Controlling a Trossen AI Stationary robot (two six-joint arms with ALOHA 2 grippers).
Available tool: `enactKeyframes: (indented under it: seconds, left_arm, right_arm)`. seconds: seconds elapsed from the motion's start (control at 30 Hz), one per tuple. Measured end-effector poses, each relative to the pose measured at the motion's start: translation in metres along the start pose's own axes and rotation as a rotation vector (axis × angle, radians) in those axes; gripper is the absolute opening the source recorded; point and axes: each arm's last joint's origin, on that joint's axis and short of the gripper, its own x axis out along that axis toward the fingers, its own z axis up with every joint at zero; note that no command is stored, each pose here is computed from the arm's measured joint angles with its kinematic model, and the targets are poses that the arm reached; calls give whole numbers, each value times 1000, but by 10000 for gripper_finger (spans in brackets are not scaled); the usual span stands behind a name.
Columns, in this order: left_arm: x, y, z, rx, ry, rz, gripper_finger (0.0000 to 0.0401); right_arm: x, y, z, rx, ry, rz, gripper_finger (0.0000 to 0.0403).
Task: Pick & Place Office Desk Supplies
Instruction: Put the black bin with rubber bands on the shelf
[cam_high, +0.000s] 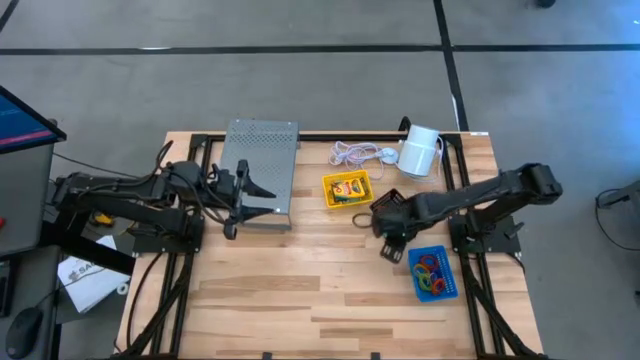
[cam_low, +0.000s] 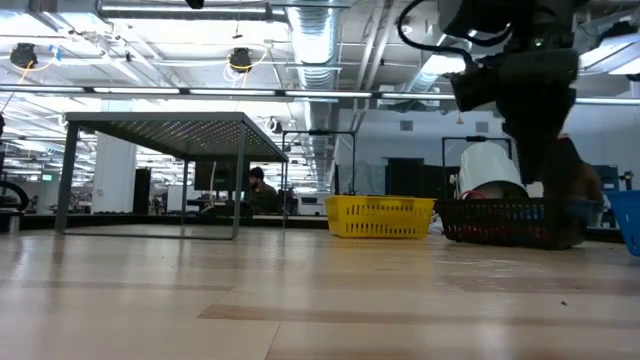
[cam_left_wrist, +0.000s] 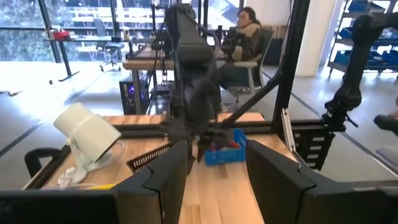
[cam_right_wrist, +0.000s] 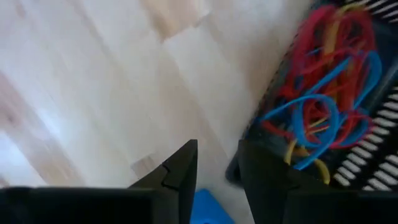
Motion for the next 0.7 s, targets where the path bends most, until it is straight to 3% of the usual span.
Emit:
enactKeyframes:
  seconds: [0.37, 0.7]
  left_arm:
    - [-4, 0, -1, 2, 23, -3, 158]
    - [-5, 0, -6, 1, 69, -3, 158]
  right_arm:
    - [10, 22, 20, -86, 127, -213, 155]
    - [21, 22, 33, -63, 151, -208, 191]
